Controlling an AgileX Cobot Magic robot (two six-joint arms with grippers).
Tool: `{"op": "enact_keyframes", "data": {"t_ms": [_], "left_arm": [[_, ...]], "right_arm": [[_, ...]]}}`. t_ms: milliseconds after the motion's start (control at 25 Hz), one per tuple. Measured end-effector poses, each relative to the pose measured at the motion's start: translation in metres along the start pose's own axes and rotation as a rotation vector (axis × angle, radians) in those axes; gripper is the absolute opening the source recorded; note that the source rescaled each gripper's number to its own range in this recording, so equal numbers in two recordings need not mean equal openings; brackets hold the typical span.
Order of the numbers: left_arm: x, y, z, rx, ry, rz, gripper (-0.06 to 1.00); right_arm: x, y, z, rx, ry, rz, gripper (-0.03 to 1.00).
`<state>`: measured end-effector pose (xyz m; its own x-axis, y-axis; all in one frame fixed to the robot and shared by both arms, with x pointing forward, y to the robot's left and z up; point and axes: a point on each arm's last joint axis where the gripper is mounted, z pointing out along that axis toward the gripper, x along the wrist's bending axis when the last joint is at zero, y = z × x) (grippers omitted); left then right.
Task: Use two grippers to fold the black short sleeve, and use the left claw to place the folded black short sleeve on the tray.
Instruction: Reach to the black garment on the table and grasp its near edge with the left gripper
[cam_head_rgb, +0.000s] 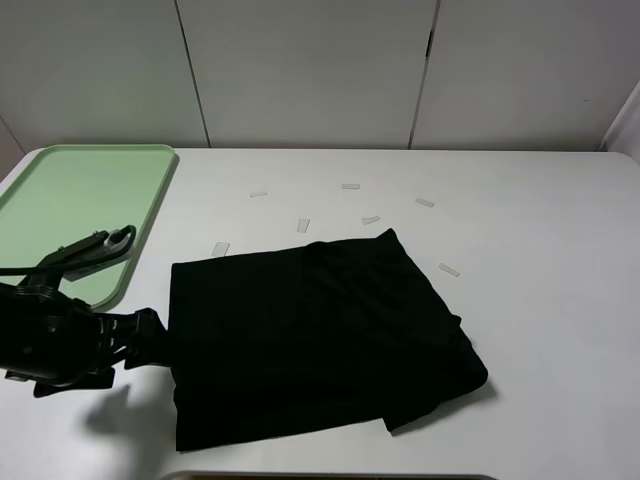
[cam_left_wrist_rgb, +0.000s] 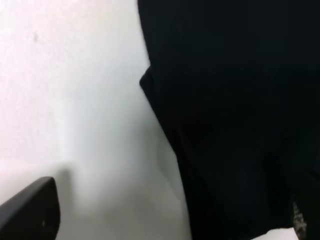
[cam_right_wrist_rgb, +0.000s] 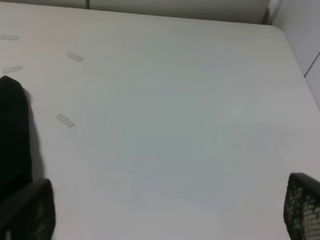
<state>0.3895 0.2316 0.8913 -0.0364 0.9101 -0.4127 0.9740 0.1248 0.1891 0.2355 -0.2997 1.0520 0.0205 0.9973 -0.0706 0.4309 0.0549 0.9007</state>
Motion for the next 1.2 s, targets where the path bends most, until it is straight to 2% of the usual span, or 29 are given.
{"op": "enact_keyframes", "data": {"t_ms": [120,440,760,840,960,1000,1040,1120,1200], "left_arm": [[0.0,0.001,0.001,-0.001,-0.003,-0.008,0.9],[0.001,0.014,0.026,0.094,0.01,-0.03,0.9],[-0.015,0.042,0.047,0.148,-0.062,-0.016,0.77],[-0.019,0.046,0.051,0.157,-0.071,-0.005,0.7],[-0.021,0.05,0.058,0.166,-0.065,0.005,0.46],[-0.019,0.051,0.061,0.166,-0.05,0.013,0.21],[-0.019,0.052,0.061,0.163,-0.046,0.022,0.11],[-0.018,0.052,0.061,0.161,-0.046,0.033,0.02],[-0.018,0.052,0.061,0.16,-0.044,0.044,0.0]], "right_arm": [[0.0,0.0,0.0,0.0,0.0,0.0,1.0],[0.0,0.0,0.0,0.0,0.0,0.0,1.0],[0.0,0.0,0.0,0.0,0.001,0.0,1.0],[0.0,0.0,0.0,0.0,0.001,0.0,1.0],[0.0,0.0,0.0,0.0,0.001,0.0,1.0],[0.0,0.0,0.0,0.0,0.001,0.0,1.0],[0.0,0.0,0.0,0.0,0.001,0.0,1.0],[0.0,0.0,0.0,0.0,0.001,0.0,1.0],[0.0,0.0,0.0,0.0,0.001,0.0,1.0]]}}
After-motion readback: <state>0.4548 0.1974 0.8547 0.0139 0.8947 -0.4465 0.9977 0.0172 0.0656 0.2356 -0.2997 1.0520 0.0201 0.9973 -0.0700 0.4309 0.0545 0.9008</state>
